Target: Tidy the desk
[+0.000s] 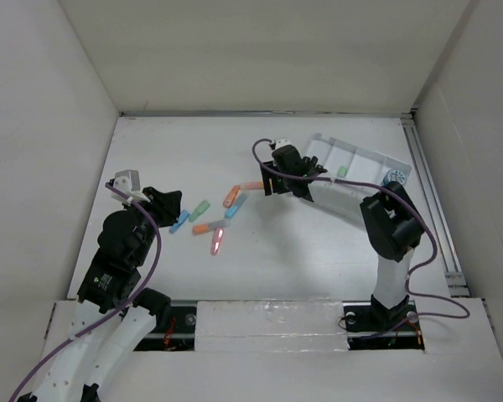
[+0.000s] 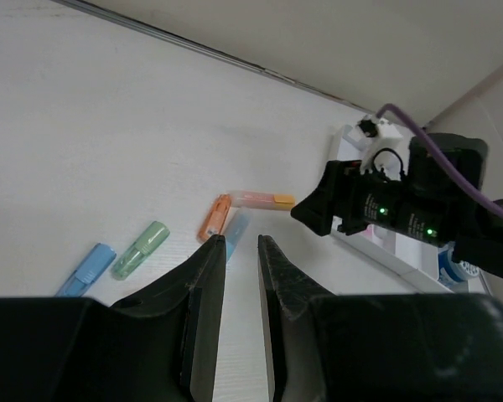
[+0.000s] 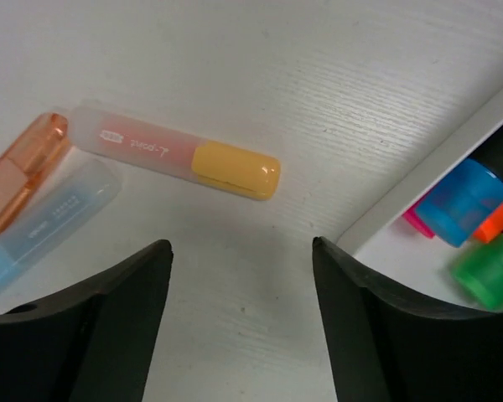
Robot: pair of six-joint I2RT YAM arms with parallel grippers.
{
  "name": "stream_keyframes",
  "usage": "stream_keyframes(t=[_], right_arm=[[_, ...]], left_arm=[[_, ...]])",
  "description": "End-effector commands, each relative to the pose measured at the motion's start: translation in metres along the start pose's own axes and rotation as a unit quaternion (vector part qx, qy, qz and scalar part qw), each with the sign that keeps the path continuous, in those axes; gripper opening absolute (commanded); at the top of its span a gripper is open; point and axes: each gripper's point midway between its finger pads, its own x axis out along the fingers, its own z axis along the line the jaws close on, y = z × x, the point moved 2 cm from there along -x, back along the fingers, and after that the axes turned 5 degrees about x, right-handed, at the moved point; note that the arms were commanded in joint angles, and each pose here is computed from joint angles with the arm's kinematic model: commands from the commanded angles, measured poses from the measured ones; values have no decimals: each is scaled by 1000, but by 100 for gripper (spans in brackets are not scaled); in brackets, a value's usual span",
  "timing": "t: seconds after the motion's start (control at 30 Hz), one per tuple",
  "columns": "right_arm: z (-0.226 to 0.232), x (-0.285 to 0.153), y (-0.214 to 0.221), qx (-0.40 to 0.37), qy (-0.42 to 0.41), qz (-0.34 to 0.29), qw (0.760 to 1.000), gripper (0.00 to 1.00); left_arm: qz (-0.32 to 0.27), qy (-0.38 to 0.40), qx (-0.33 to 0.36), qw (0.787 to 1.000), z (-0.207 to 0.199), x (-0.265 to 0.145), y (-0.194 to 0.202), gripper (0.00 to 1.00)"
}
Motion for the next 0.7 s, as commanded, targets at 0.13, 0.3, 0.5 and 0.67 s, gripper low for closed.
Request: stream_keyframes(t=[0.13,0.3,0.5,0.67], right_arm=[[-3,15,-15,-106,45,18,993,80],[2,29,-12,-150,42,43,987,80],[10,48,-1,-214,17,81,973,80],[17,56,14,-226,-15,120,967,80]], left_arm=[[-7,8,5,1000,-3,3,-2,19],[-7,7,5,1000,-2,3,-1,19],[-10,8,5,1000,-3,2,-3,19],[-8,9,5,1000,-3,2,-2,19]])
